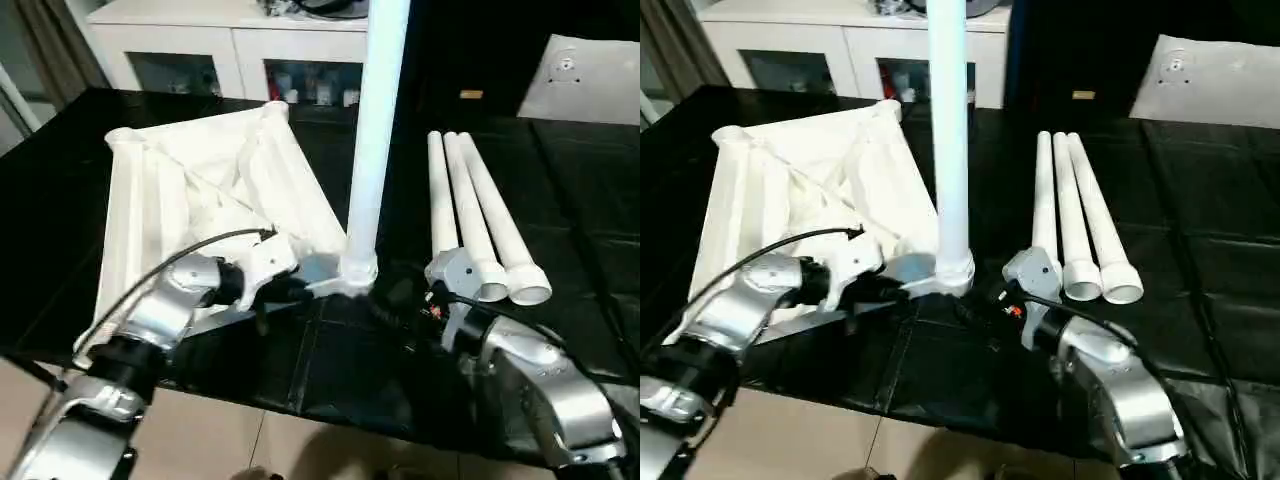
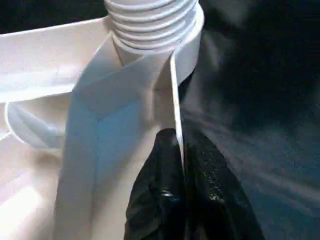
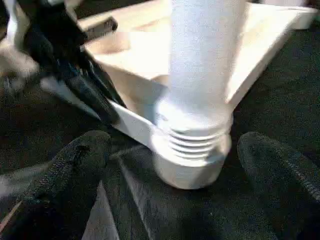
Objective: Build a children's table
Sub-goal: Rotate leg to tighten
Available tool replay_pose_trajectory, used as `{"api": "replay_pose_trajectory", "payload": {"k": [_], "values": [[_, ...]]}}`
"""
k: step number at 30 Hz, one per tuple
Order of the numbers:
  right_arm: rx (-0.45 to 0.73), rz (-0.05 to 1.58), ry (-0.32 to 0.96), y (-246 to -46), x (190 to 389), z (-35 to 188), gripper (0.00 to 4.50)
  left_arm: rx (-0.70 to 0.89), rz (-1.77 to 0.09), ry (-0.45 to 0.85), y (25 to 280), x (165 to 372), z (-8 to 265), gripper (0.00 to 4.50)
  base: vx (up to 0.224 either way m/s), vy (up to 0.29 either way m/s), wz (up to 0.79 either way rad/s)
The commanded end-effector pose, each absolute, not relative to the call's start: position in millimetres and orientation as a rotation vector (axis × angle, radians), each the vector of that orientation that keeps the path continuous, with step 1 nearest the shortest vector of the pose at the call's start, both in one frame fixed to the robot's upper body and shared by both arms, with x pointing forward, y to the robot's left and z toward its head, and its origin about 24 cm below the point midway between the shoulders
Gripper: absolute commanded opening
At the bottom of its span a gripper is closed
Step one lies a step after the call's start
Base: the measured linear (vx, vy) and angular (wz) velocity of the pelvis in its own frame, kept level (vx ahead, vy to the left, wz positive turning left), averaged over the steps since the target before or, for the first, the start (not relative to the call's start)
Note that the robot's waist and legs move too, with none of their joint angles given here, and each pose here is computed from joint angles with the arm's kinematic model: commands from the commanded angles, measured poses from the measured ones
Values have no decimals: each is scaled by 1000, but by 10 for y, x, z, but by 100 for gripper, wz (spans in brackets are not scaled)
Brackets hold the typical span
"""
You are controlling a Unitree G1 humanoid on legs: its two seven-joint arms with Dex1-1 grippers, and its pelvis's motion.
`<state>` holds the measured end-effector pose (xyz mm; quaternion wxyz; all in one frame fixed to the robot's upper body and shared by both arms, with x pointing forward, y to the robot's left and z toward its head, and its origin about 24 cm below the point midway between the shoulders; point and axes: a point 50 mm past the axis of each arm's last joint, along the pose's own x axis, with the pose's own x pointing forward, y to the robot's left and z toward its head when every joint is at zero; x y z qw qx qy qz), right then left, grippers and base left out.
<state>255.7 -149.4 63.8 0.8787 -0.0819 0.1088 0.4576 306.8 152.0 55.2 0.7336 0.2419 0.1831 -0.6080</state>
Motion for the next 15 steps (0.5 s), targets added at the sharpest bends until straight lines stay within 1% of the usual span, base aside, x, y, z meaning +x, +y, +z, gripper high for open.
{"api": "replay_pose_trajectory", "payload": {"k": [1, 4, 8, 12, 14, 15], "values": [[-207, 1028, 209, -1442, 2574, 668, 450, 579, -1453, 383, 1459, 3017, 579, 3, 0, 0, 0], [-267, 1120, 231, -1430, 2570, 660, 450, 627, -1492, 378, 1477, 3016, 589, 3, 0, 0, 0], [-307, 1195, 248, -1419, 2569, 642, 450, 663, -1541, 378, 1479, 3006, 597, 3, 0, 0, 0], [-295, 1245, 257, -1385, 2582, 628, 450, 673, -1593, 368, 1469, 2983, 606, 3, 0, 0, 0], [-287, 1245, 254, -1375, 2612, 625, 420, 673, -1605, 370, 1464, 2979, 605, 0, 0, 0, 0], [-284, 1248, 254, -1372, 2624, 623, 420, 674, -1607, 367, 1462, 2980, 605, 0, 0, 0, 0]]}}
